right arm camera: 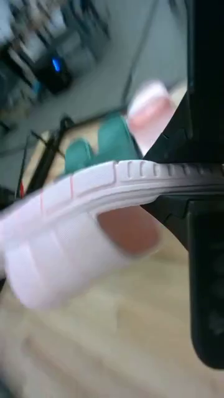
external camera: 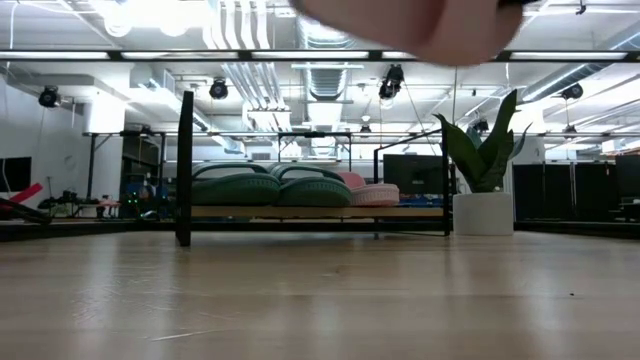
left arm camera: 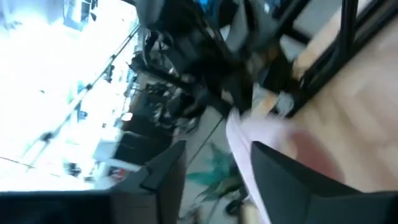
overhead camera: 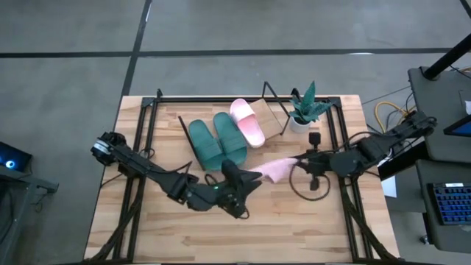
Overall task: Pick and place slides into the shelf
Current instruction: Put the pink slide on the shelf
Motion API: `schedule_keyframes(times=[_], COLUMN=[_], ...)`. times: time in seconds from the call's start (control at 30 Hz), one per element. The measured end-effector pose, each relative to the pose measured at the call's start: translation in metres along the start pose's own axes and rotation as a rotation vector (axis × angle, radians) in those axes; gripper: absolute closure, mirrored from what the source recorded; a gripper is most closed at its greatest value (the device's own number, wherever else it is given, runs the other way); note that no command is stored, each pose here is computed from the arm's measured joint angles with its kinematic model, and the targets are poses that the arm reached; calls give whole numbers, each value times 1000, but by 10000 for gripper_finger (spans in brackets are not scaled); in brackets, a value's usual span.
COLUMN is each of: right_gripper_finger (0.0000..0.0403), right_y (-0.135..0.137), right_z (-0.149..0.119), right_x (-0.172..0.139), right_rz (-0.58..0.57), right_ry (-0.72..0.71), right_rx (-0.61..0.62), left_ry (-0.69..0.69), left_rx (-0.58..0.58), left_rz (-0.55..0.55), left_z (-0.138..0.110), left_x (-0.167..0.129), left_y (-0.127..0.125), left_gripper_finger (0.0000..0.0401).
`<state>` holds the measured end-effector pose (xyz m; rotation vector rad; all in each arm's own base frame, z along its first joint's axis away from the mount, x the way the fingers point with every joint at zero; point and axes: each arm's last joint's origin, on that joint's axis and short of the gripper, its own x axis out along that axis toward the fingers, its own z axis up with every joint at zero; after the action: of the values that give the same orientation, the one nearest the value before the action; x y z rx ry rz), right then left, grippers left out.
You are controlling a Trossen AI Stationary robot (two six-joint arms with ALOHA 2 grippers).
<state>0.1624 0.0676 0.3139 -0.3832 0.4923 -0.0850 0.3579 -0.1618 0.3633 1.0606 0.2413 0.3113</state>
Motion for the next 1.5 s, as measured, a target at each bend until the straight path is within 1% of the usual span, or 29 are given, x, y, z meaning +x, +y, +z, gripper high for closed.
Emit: schedule_keyframes(times=[0.1, 0.13, 0.23, 0.3, 0.4, 0.5, 0.53, 0.57, 0.67, 0.73, 0.97, 1.07, 1.13, 1.2, 1.27, 1.37, 1.43, 1.5], right_gripper_finger=[372, 372, 372, 372, 372, 372, 372, 372, 372, 372, 372, 372, 372, 372, 373, 373, 373, 373], right_y=[-8, -9, -12, -16, -19, -22, -23, -24, -23, -23, -19, -17, -16, -15, -15, -14, -15, -15], right_z=[6, 6, 6, 7, 2, 0, 1, 1, 0, 1, 2, 2, 3, 3, 3, 3, 2, 1], right_x=[-6, -6, -3, -3, 0, 3, 3, 3, 3, 3, 5, 8, 11, 12, 13, 14, 14, 14], right_rz=[62, 84, 152, 175, 176, 159, 159, 161, 176, 186, 282, 289, 297, 296, 296, 293, 286, 258], right_ry=[-1, 7, 34, 36, 80, 93, 87, 85, 94, 91, 96, 105, 108, 112, 112, 118, 117, 122], right_rx=[169, 209, 283, 340, 390, 417, 425, 431, 440, 452, 483, 480, 474, 467, 459, 446, 430, 403], left_ry=[47, 57, 67, 87, 110, 167, 181, 182, 181, 186, 221, 205, 160, 123, 95, 98, 112, 120], left_rx=[137, 184, 318, 399, 532, 722, 762, 776, 780, 808, 814, 820, 807, 778, 711, 609, 579, 573], left_rz=[18, 21, 9, 6, -5, -15, -18, -16, 8, 15, 24, 16, 16, 17, 21, 35, 38, 39], left_z=[3, 4, 3, 3, 2, 0, 0, 0, 2, 2, -8, -11, -12, -12, -11, -11, -12, -13], left_x=[-7, -8, -10, -8, -3, 2, 4, 5, 7, 7, 20, 24, 27, 29, 31, 33, 34, 34], left_y=[-3, -5, -11, -17, -26, -38, -40, -42, -41, -39, -32, -31, -30, -29, -27, -23, -22, -22], left_gripper_finger=[209, 204, 199, 199, 199, 199, 199, 199, 199, 199, 199, 199, 199, 199, 199, 199, 199, 199])
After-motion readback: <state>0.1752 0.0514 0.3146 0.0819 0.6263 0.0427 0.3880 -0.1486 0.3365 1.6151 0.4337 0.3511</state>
